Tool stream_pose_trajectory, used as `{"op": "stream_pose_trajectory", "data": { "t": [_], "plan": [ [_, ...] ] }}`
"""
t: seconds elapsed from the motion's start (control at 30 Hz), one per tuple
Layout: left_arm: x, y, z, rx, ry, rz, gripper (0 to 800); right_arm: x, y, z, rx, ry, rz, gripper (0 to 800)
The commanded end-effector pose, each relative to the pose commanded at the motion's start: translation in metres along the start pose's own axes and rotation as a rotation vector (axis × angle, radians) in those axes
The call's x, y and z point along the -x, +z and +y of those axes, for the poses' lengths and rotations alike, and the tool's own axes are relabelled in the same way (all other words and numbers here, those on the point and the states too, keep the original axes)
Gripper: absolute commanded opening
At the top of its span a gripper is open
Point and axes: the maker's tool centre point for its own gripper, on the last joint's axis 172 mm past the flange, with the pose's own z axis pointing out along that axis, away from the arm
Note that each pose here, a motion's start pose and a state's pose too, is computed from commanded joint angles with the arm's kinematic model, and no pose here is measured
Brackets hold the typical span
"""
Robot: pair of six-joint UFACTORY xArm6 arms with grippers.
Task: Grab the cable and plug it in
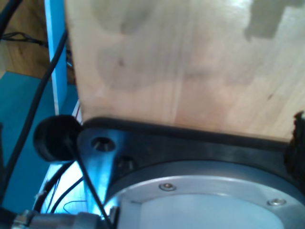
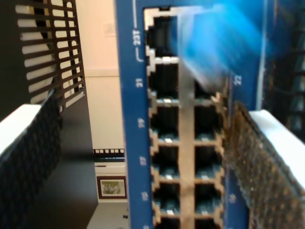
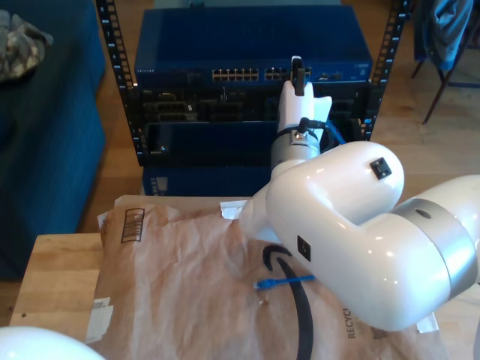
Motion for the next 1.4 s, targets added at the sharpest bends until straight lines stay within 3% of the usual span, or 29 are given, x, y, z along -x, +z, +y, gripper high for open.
{"op": "stream_pose_trajectory", "data": {
  "t": [0.57,1.4],
  "plan": [
    [0.000,0.000,0.000,0.000,0.000,0.000,800,-0.015,-0.032,-0.008,0.040,-0.028,0.002,510],
    [0.000,0.000,0.000,0.000,0.002,0.000,800,-0.054,-0.026,0.011,0.078,-0.050,0.056,459]
  ]
}}
